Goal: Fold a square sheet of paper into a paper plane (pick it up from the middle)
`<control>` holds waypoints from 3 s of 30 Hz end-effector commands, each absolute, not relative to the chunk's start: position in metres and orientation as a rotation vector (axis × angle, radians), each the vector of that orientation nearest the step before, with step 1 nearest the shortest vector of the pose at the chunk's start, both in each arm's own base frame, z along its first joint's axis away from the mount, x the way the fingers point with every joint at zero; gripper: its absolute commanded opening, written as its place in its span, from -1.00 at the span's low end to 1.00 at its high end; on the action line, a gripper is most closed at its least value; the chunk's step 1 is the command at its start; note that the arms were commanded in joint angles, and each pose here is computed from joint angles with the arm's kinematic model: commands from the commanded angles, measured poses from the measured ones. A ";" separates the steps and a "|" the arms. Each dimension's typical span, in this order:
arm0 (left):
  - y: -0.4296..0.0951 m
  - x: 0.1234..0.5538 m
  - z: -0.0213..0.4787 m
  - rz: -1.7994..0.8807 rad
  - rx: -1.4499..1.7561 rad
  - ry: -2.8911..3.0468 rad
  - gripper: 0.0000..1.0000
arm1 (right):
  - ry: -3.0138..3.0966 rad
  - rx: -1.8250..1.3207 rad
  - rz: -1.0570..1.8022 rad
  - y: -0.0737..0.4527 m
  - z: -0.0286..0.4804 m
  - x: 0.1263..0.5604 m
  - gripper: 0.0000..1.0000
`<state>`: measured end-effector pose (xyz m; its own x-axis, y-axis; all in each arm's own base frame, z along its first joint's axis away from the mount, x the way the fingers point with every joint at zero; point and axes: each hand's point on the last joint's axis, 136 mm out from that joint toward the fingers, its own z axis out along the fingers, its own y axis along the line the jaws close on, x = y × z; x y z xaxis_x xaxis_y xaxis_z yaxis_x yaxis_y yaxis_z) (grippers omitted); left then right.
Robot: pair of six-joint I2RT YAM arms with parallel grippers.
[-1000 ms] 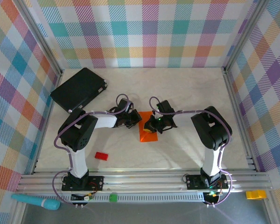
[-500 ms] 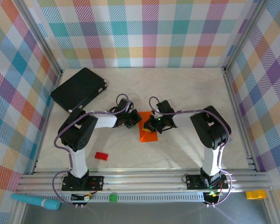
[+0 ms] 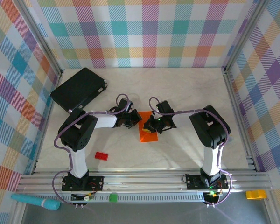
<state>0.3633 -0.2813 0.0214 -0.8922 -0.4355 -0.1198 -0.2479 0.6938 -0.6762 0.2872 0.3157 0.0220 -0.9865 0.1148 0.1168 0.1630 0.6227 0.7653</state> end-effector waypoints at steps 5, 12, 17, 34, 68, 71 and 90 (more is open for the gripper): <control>-0.263 0.343 -0.011 -0.825 -0.604 2.748 -0.85 | -2.775 -0.254 -1.330 0.316 0.017 0.286 -0.92; -0.264 0.343 -0.012 -0.827 -0.604 2.750 -0.85 | -2.786 -0.276 -1.284 0.312 0.009 0.284 -0.92; -0.263 0.342 -0.012 -0.824 -0.605 2.751 -0.85 | -2.802 -0.282 -1.250 0.309 0.005 0.284 -0.92; -0.269 0.350 0.003 -0.855 -0.583 2.725 -0.84 | -2.816 -0.310 -1.077 0.293 -0.022 0.270 -0.78; -0.278 0.313 0.058 -0.985 -0.464 2.649 -1.00 | -2.869 -0.403 -0.625 0.248 -0.065 0.250 -0.97; -0.280 0.307 0.048 -0.972 -0.472 2.667 -1.00 | -2.871 -0.425 -0.588 0.244 -0.069 0.249 -1.00; -0.276 0.299 0.008 -0.852 -0.524 2.749 -1.00 | -2.861 -0.453 -0.595 0.245 -0.073 0.249 -1.00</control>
<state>0.3102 -0.2808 0.0273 -0.9060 -0.4046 -0.1240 -0.2438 0.7386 -0.6285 0.2898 0.3105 0.0119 -0.9864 0.1098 0.1221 0.1639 0.7071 0.6878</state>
